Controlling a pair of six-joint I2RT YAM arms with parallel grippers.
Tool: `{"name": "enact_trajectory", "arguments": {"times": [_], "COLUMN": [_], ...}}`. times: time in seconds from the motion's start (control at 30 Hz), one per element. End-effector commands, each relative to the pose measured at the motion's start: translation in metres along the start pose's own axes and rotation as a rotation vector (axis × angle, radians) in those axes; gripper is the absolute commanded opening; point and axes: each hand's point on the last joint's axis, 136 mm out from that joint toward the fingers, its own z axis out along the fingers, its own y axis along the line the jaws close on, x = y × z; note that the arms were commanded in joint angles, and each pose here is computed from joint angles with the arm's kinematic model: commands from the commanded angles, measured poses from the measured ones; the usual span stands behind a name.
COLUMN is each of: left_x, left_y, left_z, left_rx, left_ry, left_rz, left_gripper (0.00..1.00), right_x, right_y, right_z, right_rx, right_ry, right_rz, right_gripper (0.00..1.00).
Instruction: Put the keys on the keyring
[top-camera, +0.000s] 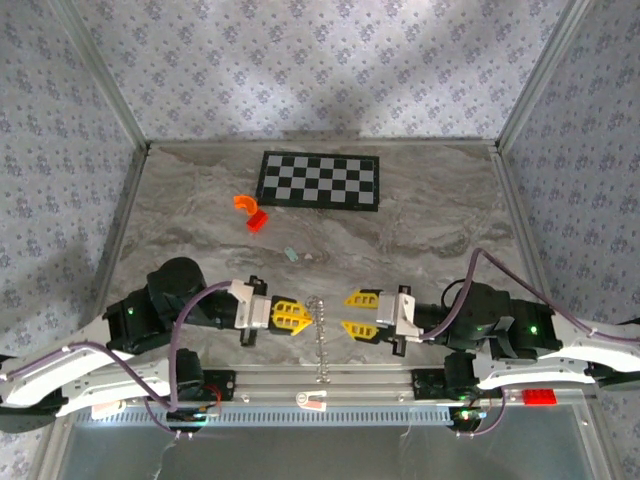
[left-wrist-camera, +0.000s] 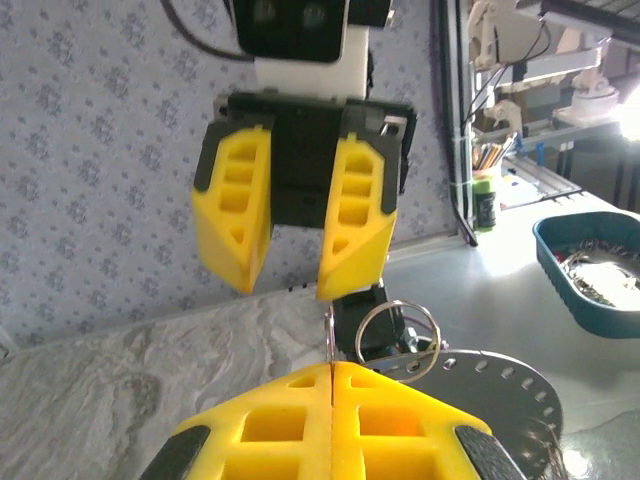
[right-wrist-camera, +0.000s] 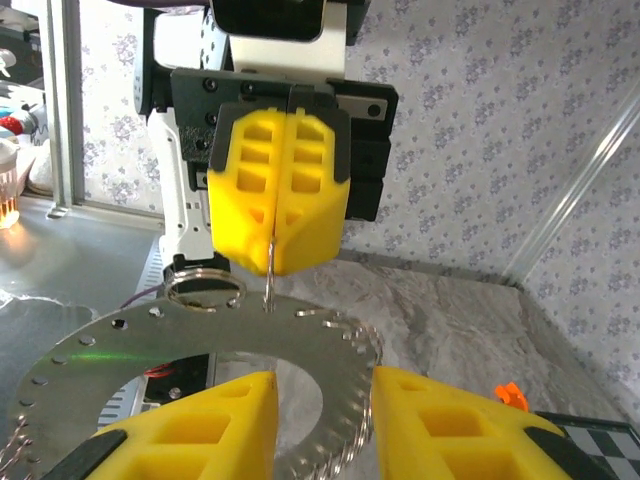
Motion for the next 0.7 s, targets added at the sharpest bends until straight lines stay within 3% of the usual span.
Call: {"name": "enact_trajectory", "arguments": {"times": [0.0,0.33,0.67], "left_x": [-0.029,-0.028,-0.027], "left_y": [-0.016,-0.026,-0.029], "left_z": [-0.01,-0.01,-0.008], "left_rx": [0.071,0.139,0.166], "left_ry": [-0.117,-0.1,-0.096], "left_rz": [0.041,0.047,0.048], "left_gripper": [0.0,0.0,0.0], "right_x": [-0.011,-0.026,-0.029], "right_y": [0.008,0.022,0.031], "right_z": [0.0,0.0,0.005], "right_rx": [-0.043,-0.12,-0.171], "right_ry": [-0.061,-0.16,-0.178], "right_rz": [0.026,0.053,0.061], "right_gripper": [0.31,0.32,0.29]}}
